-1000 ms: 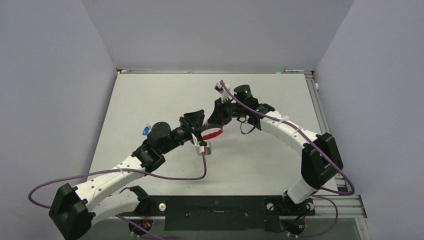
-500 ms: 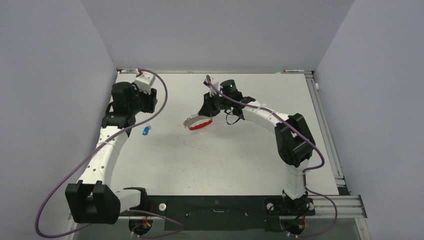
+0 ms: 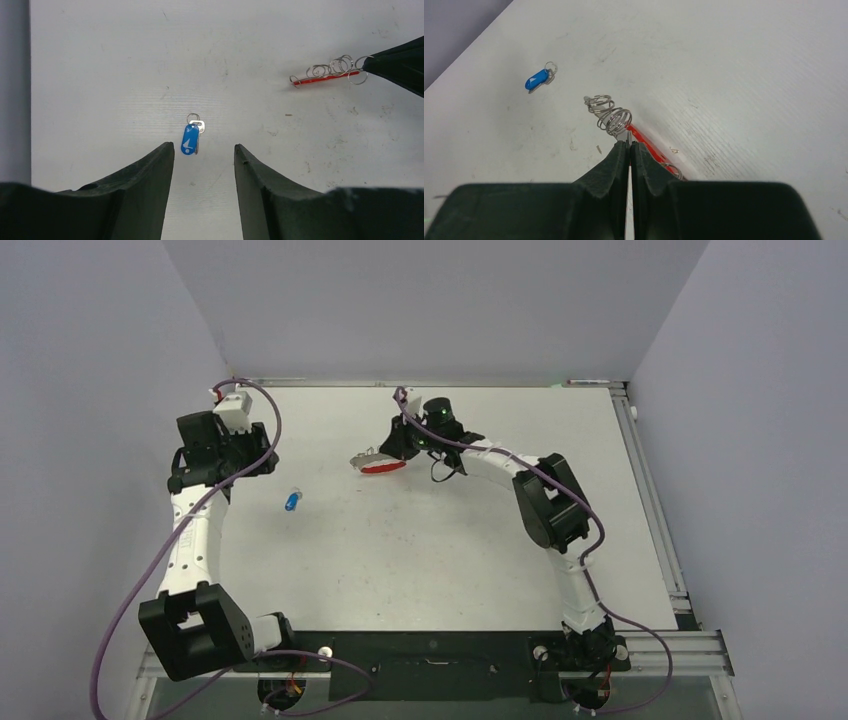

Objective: Remove the keys from the keyring

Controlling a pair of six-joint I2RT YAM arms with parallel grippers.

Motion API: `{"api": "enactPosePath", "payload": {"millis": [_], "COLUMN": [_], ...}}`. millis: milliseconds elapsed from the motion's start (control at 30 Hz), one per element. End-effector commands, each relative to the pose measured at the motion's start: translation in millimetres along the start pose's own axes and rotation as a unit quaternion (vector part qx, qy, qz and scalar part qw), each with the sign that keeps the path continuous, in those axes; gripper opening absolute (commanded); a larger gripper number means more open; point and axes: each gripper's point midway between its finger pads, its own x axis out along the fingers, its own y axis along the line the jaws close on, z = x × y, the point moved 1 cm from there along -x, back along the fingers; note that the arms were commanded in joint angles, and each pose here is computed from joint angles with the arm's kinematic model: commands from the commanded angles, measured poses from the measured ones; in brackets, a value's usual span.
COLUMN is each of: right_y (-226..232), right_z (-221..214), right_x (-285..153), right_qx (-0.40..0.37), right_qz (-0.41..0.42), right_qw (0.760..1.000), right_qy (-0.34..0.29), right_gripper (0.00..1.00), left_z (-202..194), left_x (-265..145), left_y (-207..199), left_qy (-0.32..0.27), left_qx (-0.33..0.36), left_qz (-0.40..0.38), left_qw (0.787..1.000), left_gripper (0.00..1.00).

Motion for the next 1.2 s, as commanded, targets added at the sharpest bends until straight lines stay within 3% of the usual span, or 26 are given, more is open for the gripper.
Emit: {"api": "enactPosePath", "payload": {"millis": [0, 567, 800, 900, 1167], "right_y": [28, 66, 89, 100, 164], "right_z": [-43, -120, -129, -128, -78], "right_x": [14, 8, 18, 19, -8], "right_qx": [-0.025, 0.021, 0.075, 0.102, 0.103], "right_qz": [0.022, 0.041, 0.028, 0.029, 0.18], "right_qw": [0.999, 0.995, 0.993, 0.991, 0.978], "right_qy": [0.015, 0.091, 0.085, 0.076, 0.033], "right_gripper": [0.05, 0.05, 0.05, 0.23, 0.38], "left_z": [7, -10, -16, -20, -34], "left_x": [-15, -13, -15, -17, -20], "left_y": [-4, 7, 11, 8, -14], "left_qy": [-0.015, 0.008, 0.021, 0.034, 0.089], "left_qx": [0.007, -0.001, -0.02, -0.028, -0.038], "left_qz": [-0.013, 0.0, 0.015, 0.01, -0.059], "left_qw": [1.0, 1.0, 0.999, 0.999, 0.994], "left_gripper": [0.45, 0.45, 0.47, 0.53, 0.7]}}
